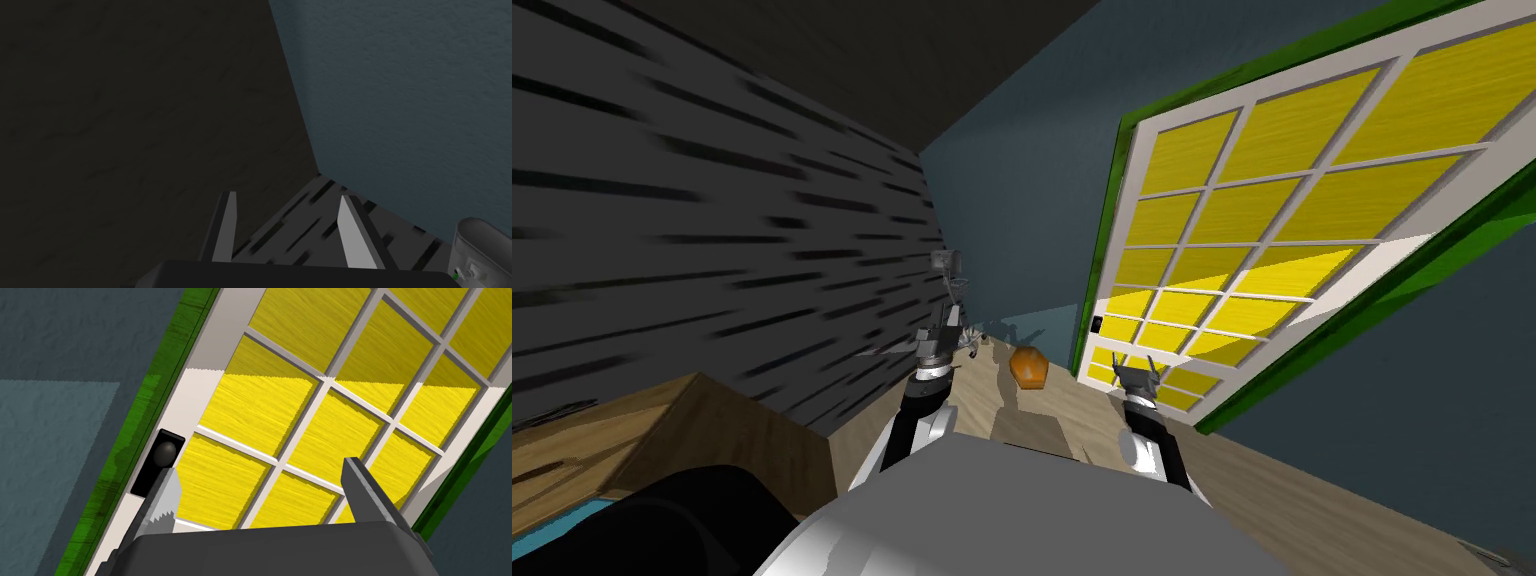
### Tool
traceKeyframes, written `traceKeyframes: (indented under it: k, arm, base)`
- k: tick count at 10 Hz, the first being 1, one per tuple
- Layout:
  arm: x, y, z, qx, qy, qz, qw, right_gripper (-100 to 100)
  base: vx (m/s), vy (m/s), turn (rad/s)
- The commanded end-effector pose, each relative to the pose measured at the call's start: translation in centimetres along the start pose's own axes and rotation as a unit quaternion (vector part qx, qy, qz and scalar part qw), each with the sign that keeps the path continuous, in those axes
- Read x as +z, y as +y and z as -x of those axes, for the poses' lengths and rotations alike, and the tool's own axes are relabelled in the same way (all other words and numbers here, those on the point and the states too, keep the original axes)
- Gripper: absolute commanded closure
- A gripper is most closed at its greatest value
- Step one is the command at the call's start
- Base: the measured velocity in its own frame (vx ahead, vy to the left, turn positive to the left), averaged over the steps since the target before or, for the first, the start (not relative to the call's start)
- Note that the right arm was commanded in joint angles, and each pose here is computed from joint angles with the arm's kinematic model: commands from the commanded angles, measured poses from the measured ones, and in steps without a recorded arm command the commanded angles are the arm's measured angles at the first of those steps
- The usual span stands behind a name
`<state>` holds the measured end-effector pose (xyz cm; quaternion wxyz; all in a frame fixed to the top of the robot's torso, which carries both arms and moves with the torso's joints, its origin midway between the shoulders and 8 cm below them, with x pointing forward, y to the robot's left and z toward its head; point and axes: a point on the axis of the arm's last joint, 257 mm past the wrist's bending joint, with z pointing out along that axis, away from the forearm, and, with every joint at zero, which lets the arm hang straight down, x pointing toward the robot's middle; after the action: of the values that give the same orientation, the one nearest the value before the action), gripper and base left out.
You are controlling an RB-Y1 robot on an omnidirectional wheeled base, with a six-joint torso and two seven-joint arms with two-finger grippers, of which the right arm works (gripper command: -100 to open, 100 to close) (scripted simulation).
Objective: Pull the door open
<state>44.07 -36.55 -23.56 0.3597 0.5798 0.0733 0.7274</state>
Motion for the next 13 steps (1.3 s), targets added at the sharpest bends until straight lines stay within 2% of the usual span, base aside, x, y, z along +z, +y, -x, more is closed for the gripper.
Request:
traceKeyframes:
  k: [1, 5, 6, 7, 10, 13]
  arm:
    - [0.02, 0.0, 1.0, 0.008, -0.01, 0.0, 0.9999, -100]
    - [-0.23, 0.5, 5.1, 0.06, -0.05, 0.019, 0.9968, -100]
    - [-0.37, 0.4, 5.3, 0.058, -0.053, 0.017, 0.9967, -100]
    - [-0.45, 0.6, 6.2, 0.071, -0.062, 0.024, 0.9953, -100]
    - [-0.99, 1.3, 9.2, 0.103, -0.092, 0.043, 0.9895, -100]
    - [-1.58, 2.1, 11.9, 0.132, -0.118, 0.065, 0.982, -100]
  base:
    - [0.048, -0.045, 0.081]
    - [0.056, -0.056, 0.193]
    - [0.045, -0.05, 0.06]
    - [0.037, -0.035, 0.13]
    - [0.055, -0.06, 0.203]
    - [0.048, -0.073, 0.206]
